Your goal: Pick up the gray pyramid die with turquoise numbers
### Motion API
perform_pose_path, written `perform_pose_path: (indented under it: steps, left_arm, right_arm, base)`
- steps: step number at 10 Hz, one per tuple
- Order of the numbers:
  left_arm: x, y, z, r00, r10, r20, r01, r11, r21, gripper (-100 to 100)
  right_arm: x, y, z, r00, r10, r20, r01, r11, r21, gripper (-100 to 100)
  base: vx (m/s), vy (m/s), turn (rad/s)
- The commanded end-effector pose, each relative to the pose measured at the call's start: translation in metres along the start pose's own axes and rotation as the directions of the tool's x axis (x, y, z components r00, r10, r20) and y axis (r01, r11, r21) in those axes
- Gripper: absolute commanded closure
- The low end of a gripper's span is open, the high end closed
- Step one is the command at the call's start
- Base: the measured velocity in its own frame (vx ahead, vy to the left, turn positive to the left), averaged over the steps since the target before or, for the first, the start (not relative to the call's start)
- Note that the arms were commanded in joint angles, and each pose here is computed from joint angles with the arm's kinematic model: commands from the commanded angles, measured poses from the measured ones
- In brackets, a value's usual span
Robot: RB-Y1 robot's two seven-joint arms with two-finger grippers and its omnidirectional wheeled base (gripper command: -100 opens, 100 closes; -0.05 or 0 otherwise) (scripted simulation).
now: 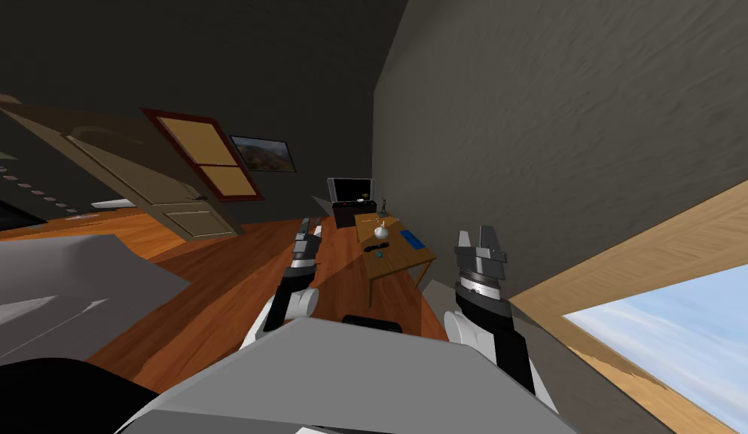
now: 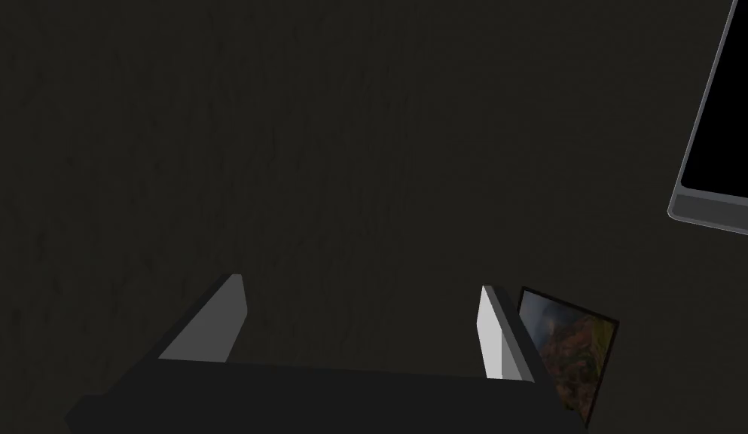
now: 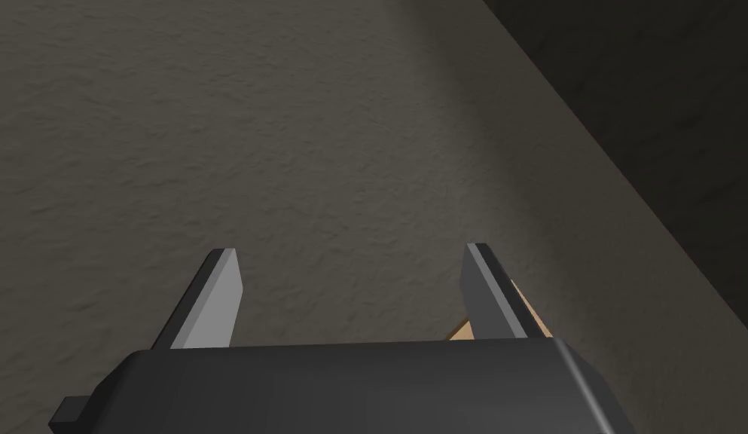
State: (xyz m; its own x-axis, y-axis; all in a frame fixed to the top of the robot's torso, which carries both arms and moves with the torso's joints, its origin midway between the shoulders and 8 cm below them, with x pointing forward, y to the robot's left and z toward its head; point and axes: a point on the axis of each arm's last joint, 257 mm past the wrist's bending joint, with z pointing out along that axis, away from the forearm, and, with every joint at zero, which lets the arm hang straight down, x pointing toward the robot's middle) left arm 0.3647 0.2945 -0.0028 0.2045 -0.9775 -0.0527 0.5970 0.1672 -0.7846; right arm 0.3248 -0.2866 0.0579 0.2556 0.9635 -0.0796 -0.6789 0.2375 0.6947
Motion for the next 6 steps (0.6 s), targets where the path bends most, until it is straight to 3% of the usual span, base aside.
perform_pose_path:
  steps: [1, 6]
  left_arm:
    - [-0.002, 0.012, 0.000, 0.999, 0.030, -0.026, -0.030, 0.999, -0.016, -100]
    - [-0.013, 0.054, -0.003, 0.992, 0.103, -0.066, -0.108, 0.991, -0.075, -100]
  right_arm:
    - [0.000, 0.000, 0.000, 1.000, 0.000, 0.000, 0.000, 1.000, 0.000, 0]
    - [0.000, 0.000, 0.000, 1.000, 0.000, 0.000, 0.000, 1.000, 0.000, 0]
  base:
    - [-0.009, 0.003, -0.104]
    - [-0.015, 0.005, -0.109]
